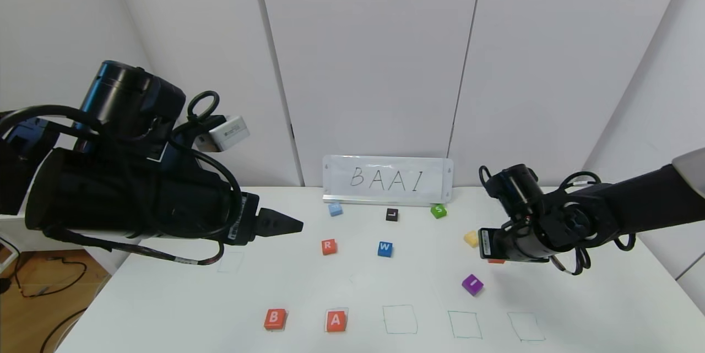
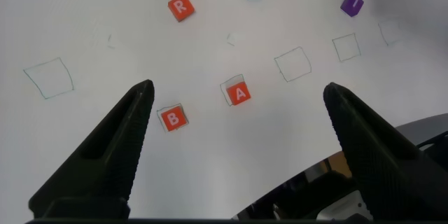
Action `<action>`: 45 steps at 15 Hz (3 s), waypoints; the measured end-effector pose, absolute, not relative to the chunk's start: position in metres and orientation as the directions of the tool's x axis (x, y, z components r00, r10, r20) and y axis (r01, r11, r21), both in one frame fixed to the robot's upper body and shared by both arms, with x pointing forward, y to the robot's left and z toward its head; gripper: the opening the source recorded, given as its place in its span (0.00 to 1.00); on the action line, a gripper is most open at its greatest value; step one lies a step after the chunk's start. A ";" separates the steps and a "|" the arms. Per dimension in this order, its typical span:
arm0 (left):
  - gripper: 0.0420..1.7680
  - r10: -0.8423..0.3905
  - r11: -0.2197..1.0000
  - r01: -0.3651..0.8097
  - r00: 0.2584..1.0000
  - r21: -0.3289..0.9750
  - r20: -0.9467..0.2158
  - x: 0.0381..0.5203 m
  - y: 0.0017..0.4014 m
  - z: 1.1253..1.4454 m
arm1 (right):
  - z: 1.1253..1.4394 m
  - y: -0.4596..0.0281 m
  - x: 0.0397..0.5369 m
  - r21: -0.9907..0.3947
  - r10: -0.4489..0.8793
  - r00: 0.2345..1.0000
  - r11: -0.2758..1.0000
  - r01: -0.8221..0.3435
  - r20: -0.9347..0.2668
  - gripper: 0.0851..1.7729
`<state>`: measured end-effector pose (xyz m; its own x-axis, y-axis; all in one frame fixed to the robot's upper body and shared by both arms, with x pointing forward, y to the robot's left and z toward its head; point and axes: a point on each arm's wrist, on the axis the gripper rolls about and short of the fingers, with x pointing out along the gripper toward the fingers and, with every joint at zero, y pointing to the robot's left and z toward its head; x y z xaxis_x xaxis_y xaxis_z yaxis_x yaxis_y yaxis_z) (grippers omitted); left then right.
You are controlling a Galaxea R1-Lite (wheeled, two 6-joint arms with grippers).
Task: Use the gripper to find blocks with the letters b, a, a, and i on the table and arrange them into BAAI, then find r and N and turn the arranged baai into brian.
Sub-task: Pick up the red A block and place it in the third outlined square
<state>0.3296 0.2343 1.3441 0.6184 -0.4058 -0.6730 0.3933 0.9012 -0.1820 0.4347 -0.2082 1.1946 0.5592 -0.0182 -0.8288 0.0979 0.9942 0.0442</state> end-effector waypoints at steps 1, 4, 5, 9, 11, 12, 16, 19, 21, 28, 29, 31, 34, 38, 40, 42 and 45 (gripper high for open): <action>0.97 -0.407 0.901 0.394 0.623 -0.181 -0.668 0.328 0.235 1.346 | 1.199 -0.196 0.430 0.034 -0.020 0.574 0.996 0.083 -0.819 0.27; 0.97 -0.406 0.903 0.392 0.643 -0.177 -0.649 0.323 0.240 1.353 | 1.210 -0.161 0.415 0.020 -0.002 0.615 0.999 0.029 -0.789 0.27; 0.97 -0.408 0.902 0.393 0.649 -0.176 -0.642 0.321 0.240 1.355 | 1.212 -0.150 0.410 0.023 0.006 0.617 1.000 0.020 -0.787 0.27; 0.97 -0.415 0.899 0.405 0.668 -0.167 -0.618 0.313 0.244 1.363 | 1.220 -0.119 0.397 0.065 0.044 0.621 0.998 0.010 -0.782 0.27; 0.97 -0.418 0.898 0.409 0.674 -0.163 -0.609 0.309 0.245 1.366 | 1.220 -0.107 0.390 0.071 0.069 0.622 0.997 -0.021 -0.780 0.27; 0.97 -0.418 0.898 0.409 0.676 -0.162 -0.607 0.308 0.246 1.366 | 1.220 -0.101 0.386 0.081 0.080 0.620 0.996 -0.027 -0.780 0.27; 0.97 -0.424 0.894 0.421 0.681 -0.154 -0.597 0.303 0.246 1.369 | 1.217 -0.087 0.376 0.090 0.101 0.612 0.995 -0.050 -0.785 0.27; 0.97 -0.426 0.892 0.427 0.686 -0.148 -0.590 0.301 0.247 1.370 | 1.214 -0.079 0.370 0.098 0.111 0.606 0.994 -0.056 -0.788 0.27; 0.97 -0.427 0.891 0.430 0.688 -0.144 -0.587 0.300 0.248 1.371 | 1.214 -0.072 0.364 0.093 0.119 0.595 0.993 -0.074 -0.795 0.27; 0.97 -0.430 0.890 0.434 0.693 -0.142 -0.578 0.296 0.249 1.374 | 1.201 -0.060 0.360 0.106 0.118 0.573 0.993 -0.054 -0.811 0.27; 0.97 -0.432 0.889 0.436 0.694 -0.141 -0.576 0.294 0.249 1.375 | 1.199 -0.059 0.359 0.104 0.118 0.570 0.993 -0.057 -0.813 0.27; 0.97 -0.433 0.888 0.437 0.697 -0.141 -0.572 0.293 0.249 1.376 | 1.196 -0.057 0.357 0.100 0.118 0.565 0.993 -0.063 -0.817 0.27; 0.97 -0.429 0.889 0.437 0.699 -0.134 -0.571 0.293 0.250 1.376 | 1.189 -0.051 0.352 0.090 0.120 0.549 0.993 -0.081 -0.827 0.27; 0.97 -0.431 0.887 0.443 0.697 -0.128 -0.573 0.293 0.249 1.375 | 1.179 -0.044 0.346 0.078 0.124 0.526 0.991 -0.109 -0.841 0.27; 0.97 -0.431 0.887 0.444 0.696 -0.128 -0.574 0.293 0.249 1.374 | 1.174 -0.043 0.346 0.074 0.122 0.515 0.991 -0.114 -0.848 0.27; 0.97 -0.432 0.887 0.444 0.696 -0.129 -0.574 0.293 0.249 1.374 | 1.168 -0.041 0.347 0.072 0.121 0.513 0.991 -0.113 -0.850 0.27; 0.97 -0.437 0.883 0.451 0.691 -0.128 -0.576 0.291 0.247 1.374 | 1.159 -0.040 0.348 0.064 0.113 0.501 0.991 -0.114 -0.858 0.27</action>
<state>0.2915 0.2468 1.3737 0.6912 -0.4365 -0.5760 0.4512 0.8832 -0.1280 0.3480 -0.0396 1.1590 0.5006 0.1129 -0.8583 -0.1140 0.9914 0.0638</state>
